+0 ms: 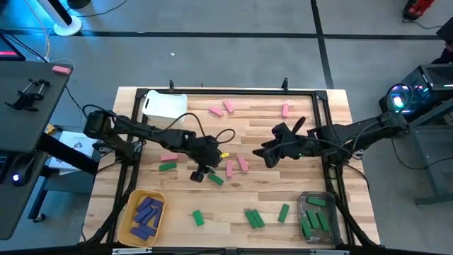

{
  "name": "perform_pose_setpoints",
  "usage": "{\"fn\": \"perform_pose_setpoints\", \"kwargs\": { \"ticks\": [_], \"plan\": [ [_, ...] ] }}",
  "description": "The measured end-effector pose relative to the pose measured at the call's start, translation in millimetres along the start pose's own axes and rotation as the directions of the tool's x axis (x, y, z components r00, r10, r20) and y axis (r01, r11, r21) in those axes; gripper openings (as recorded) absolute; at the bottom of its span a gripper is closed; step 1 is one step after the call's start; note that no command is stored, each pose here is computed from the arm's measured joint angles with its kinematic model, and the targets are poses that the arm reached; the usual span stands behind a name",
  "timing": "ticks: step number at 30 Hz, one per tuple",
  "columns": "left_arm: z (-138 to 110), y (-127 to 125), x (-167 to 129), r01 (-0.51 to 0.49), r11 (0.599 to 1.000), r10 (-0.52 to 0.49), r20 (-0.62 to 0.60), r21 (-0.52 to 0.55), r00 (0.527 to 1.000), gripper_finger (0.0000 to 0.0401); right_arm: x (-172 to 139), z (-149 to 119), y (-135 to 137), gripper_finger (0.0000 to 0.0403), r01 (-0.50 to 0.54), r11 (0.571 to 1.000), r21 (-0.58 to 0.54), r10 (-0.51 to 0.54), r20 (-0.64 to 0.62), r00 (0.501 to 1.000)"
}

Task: Sort blocks
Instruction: Put the green block into the black bin

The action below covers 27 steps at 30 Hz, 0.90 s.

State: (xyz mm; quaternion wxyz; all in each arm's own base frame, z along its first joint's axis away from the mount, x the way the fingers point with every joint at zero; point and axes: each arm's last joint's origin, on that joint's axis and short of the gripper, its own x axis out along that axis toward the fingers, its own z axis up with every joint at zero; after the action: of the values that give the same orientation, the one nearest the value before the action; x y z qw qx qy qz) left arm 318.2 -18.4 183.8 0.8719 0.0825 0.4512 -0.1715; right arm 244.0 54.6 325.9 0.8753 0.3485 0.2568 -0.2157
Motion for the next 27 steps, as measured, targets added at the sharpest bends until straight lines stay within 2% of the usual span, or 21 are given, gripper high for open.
{"fn": "perform_pose_setpoints", "kwargs": {
  "ticks": [2, 8, 10, 14, 17, 23, 25, 27],
  "plan": [
    [7, 2, 4, -0.007, 1.0, 0.007, 0.005, 0.027, 1.0, 0.0158, -2, -3, 2, 0.0193, 0.003, 1.0, 0.031, -0.004, 0.016, 1.0],
    [7, 4, 28, 0.042, 0.998, -0.036, -0.112, 0.054, 0.993, 0.0228, -6, -10, 6, 0.0193, 0.009, 0.994, 0.11, -0.015, 0.053, 0.998],
    [4, 1, 37, 0.07, 0.995, -0.058, -0.159, 0.068, 0.986, 0.0242, -7, -11, 7, 0.0193, 0.011, 0.992, 0.124, -0.019, 0.064, 0.998],
    [-5, -3, 52, 0.153, 0.988, -0.144, -0.223, 0.025, 0.964, 0.0254, -7, -11, 7, 0.0193, 0.016, 0.992, 0.122, -0.026, 0.077, 0.997],
    [-9, -4, 59, 0.169, 0.986, -0.165, -0.23, -0.005, 0.959, 0.0255, -7, -11, 7, 0.0193, 0.02, 0.992, 0.121, -0.03, 0.079, 0.996],
    [-16, -3, 70, 0.105, 0.994, -0.106, -0.278, -0.02, 0.955, 0.0243, -7, -11, 7, 0.0193, 0.02, 0.993, 0.12, -0.03, 0.079, 0.996],
    [-17, -2, 71, 0.081, 0.996, -0.088, -0.286, -0.038, 0.954, 0.021, -7, -11, 7, 0.0193, 0.02, 0.993, 0.119, -0.03, 0.079, 0.996],
    [-16, -1, 70, 0.038, 0.998, -0.053, -0.289, -0.058, 0.956, 0.0147, -7, -12, 7, 0.0193, 0.022, 0.995, 0.101, -0.03, 0.078, 0.996]
  ]
}}
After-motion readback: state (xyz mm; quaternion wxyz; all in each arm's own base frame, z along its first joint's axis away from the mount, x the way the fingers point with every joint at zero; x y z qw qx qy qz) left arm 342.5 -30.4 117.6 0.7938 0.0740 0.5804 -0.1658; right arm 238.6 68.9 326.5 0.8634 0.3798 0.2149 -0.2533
